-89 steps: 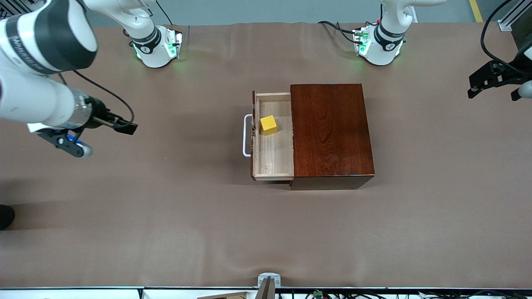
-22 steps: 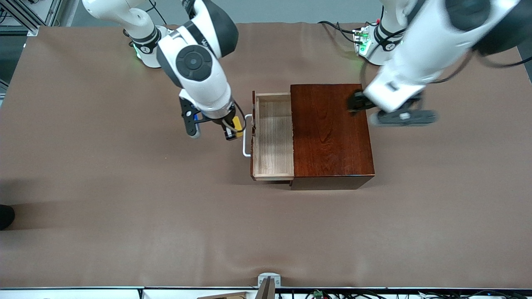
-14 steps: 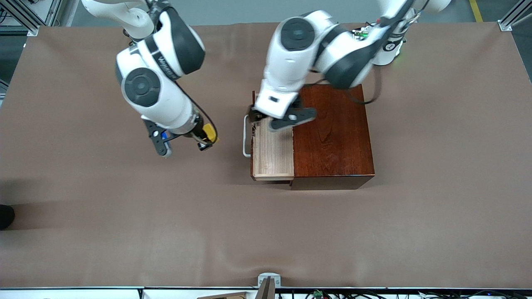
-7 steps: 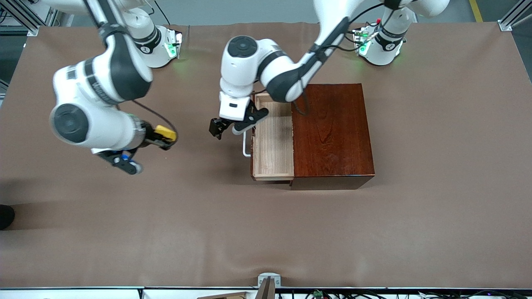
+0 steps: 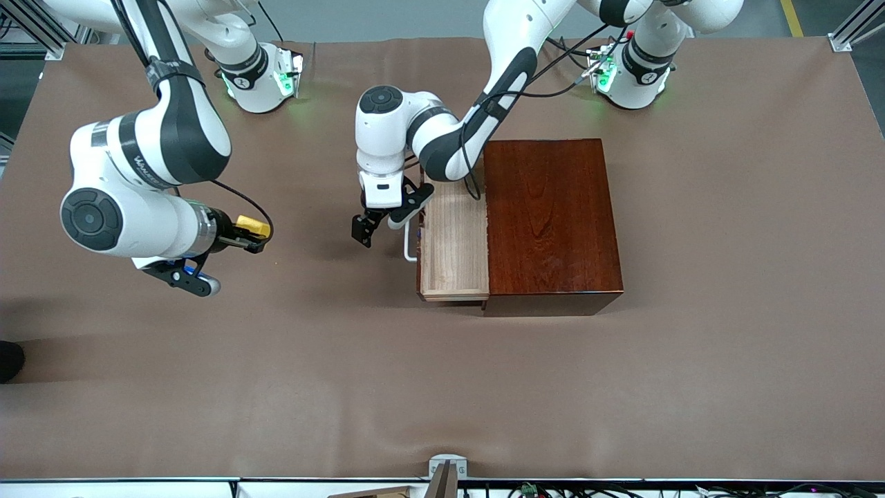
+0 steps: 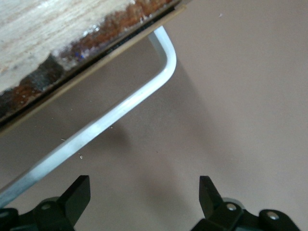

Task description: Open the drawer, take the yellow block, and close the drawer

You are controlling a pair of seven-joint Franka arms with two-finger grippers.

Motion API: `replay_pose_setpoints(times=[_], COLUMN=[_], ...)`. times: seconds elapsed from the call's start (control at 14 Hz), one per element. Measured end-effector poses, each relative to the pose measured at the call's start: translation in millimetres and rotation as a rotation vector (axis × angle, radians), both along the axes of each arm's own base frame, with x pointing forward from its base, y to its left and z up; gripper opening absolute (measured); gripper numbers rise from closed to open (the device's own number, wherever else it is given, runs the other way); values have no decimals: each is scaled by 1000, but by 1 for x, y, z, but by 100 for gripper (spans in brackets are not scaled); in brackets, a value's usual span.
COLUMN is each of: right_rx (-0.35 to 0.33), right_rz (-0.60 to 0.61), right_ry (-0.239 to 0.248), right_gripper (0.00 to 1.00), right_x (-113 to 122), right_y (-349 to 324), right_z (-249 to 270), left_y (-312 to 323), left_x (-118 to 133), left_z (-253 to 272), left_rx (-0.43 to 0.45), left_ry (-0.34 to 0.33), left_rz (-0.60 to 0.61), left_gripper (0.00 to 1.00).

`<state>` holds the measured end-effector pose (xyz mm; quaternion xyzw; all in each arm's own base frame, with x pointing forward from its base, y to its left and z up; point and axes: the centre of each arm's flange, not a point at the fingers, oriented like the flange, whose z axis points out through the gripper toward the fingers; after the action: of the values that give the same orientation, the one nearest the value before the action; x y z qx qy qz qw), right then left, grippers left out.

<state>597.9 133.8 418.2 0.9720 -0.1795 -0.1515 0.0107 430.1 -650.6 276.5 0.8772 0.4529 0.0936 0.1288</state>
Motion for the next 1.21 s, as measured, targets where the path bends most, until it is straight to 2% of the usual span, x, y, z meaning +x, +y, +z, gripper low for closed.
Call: replay_pose_setpoints(times=[0.14,0.36,0.64,0.78,0.93,1.21], right_rx=[21,11,6,8,-1,-50], right_rz=[49,92,180,221,248,290], right_ry=[-22,-21,-79,-123,-161,-169], right_gripper=[55,55,55,55,55,55], right_x=[-6,-14,-23,-31,-40,-47], right_y=[-25,-62,-97,-126,-152,-169], right_z=[-10,-28,-73,-100,-121,-149], left_y=[5,8,13,38,64,92], left_x=[3,3,7,21,41,47], left_z=[-1,1,9,5,5,-4], left_rx=[36,77,123,223,285,401], left_ry=[22,50,75,118,159,232], left_rz=[36,72,115,167,210,259], left_gripper=[100,100,100,100,100,100])
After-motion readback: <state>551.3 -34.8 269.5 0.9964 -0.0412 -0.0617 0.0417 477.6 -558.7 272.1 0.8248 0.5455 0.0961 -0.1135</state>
